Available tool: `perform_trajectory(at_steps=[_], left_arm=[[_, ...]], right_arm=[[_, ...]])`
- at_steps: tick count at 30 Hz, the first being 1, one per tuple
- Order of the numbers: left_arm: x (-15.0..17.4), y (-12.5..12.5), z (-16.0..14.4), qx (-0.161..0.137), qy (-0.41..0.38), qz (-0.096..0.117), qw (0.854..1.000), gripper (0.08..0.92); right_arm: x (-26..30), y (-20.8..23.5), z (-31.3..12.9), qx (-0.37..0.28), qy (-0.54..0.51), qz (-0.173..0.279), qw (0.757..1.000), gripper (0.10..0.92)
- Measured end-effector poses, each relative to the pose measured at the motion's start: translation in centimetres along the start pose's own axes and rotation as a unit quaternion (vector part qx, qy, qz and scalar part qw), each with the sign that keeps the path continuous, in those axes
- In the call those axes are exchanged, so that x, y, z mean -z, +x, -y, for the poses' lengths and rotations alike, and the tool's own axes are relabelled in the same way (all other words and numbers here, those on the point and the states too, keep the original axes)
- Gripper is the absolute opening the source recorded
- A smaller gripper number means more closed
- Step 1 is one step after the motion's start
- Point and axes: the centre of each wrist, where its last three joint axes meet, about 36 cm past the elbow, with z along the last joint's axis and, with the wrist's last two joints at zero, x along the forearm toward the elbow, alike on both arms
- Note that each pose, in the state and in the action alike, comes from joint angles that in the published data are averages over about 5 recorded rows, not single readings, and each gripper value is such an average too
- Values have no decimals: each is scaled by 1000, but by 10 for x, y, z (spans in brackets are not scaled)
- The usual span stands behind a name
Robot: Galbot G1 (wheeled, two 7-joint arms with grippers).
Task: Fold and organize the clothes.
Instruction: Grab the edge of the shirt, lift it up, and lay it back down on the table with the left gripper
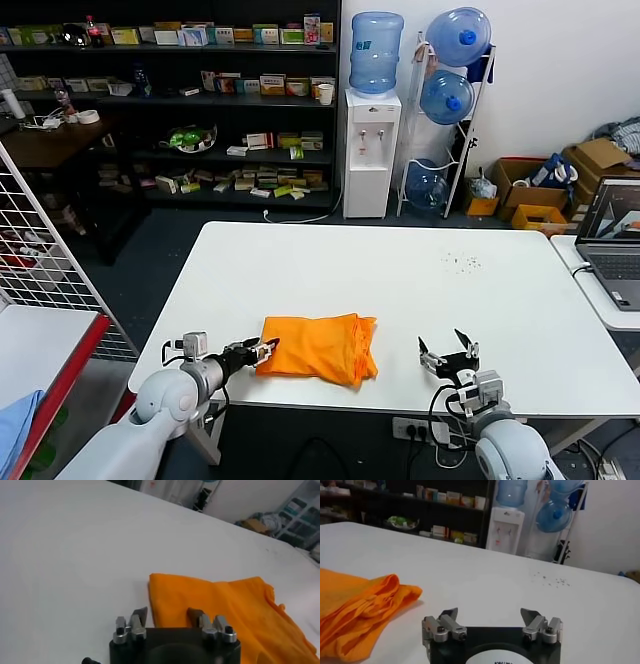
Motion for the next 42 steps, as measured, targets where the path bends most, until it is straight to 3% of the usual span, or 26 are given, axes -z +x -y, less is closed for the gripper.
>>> perform_trajectory(at_steps=[6, 14, 17, 23, 33, 42], left_arm=[[-3, -3, 5, -9, 6, 4, 1000, 412], [-5, -2, 9, -9, 12, 28, 999, 179], [-3, 2, 9, -4, 11, 34, 999, 128], [11, 20, 5, 15, -7, 40, 999, 122], [39, 62, -41, 106, -89, 31, 990, 122], [81, 108, -103, 228, -183, 33, 956, 122]], right_arm=[[0, 1, -1, 0, 0, 0, 1000, 823], [3, 1, -2, -1, 1, 3, 1000, 823], [4, 0, -5, 0, 2, 3, 1000, 823], [7, -1, -12, 1, 1, 6, 1000, 823], [7, -3, -19, 7, 2, 7, 1000, 823], [11, -8, -27, 13, 0, 14, 1000, 823]])
